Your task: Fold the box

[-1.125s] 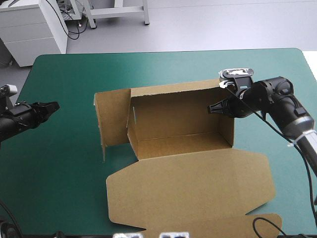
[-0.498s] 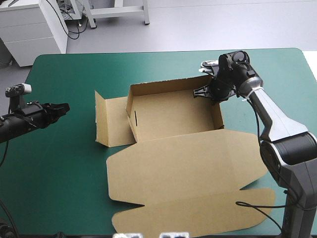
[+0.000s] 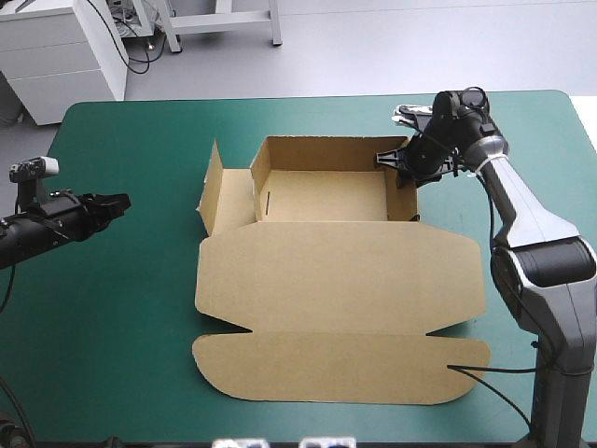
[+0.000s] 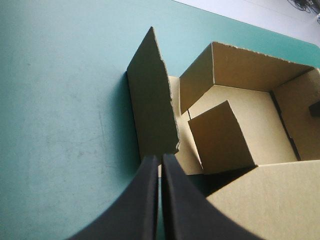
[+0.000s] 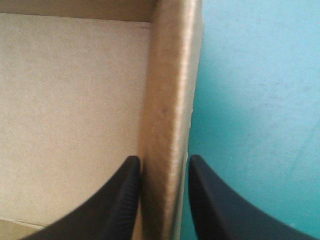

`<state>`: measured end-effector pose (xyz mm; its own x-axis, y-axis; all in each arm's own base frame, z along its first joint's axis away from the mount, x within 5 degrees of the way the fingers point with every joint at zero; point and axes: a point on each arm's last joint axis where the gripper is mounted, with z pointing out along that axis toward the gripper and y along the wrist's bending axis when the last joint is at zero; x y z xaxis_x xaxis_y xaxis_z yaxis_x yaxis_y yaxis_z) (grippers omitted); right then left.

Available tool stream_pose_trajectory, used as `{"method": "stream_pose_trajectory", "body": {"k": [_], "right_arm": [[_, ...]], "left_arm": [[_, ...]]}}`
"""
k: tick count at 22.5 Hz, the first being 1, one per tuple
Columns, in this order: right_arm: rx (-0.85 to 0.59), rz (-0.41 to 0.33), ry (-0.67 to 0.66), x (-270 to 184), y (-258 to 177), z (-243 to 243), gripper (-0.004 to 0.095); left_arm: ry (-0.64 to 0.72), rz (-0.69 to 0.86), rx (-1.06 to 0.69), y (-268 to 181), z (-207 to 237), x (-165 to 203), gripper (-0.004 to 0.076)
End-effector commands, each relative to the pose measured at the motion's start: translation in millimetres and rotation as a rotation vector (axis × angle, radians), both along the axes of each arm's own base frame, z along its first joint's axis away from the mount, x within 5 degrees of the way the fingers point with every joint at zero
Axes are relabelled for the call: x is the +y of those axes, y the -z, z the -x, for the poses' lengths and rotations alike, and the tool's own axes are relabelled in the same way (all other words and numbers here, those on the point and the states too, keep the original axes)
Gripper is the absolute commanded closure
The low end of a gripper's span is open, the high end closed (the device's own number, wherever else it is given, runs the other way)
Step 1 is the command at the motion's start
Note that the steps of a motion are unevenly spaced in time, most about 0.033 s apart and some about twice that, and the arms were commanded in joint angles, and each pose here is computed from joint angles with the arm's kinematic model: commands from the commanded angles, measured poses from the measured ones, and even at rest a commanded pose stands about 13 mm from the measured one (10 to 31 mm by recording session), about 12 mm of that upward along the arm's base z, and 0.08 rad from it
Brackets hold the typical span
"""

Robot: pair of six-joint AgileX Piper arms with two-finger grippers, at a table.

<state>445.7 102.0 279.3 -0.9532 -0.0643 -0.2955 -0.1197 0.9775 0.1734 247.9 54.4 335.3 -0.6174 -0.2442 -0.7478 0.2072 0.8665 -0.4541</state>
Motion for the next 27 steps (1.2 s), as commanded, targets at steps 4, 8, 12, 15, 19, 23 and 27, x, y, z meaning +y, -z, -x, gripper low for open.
{"method": "stream_pose_trajectory", "body": {"k": [4, 8, 12, 15, 19, 23, 27], "right_arm": [[-0.085, -0.047, -0.013, -3.6, -37.0, 8.3, 0.0189], [-0.13, -0.09, -0.006, -1.5, -55.5, 10.9, 0.0117], [-0.222, -0.107, 0.002, -6.2, -98.1, 33.9, 0.0118], [-0.275, -0.132, 0.002, -6.8, -122.2, 49.5, 0.0125], [-0.312, -0.164, 0.0, -5.0, -141.0, 63.7, 0.0125], [-0.224, -0.147, 0.01, -7.3, -120.5, 74.2, 0.0125], [-0.108, -0.115, -0.003, -8.1, -85.6, 78.4, 0.0125]], "left_arm": [[-0.008, 0.024, -0.08, -19.5, 1.1, -3.9, 0.0715], [-0.008, 0.023, -0.079, -19.4, 1.2, -3.8, 0.0715], [-0.012, 0.021, -0.08, -19.5, 0.9, -3.5, 0.0715], [-0.013, 0.023, -0.079, -19.5, 0.9, -3.5, 0.0715], [-0.013, 0.023, -0.079, -19.5, 0.9, -3.5, 0.0715], [-0.013, 0.023, -0.079, -19.5, 0.9, -3.5, 0.0715], [-0.012, 0.024, -0.079, -19.5, 1.0, -3.6, 0.0715]]}}
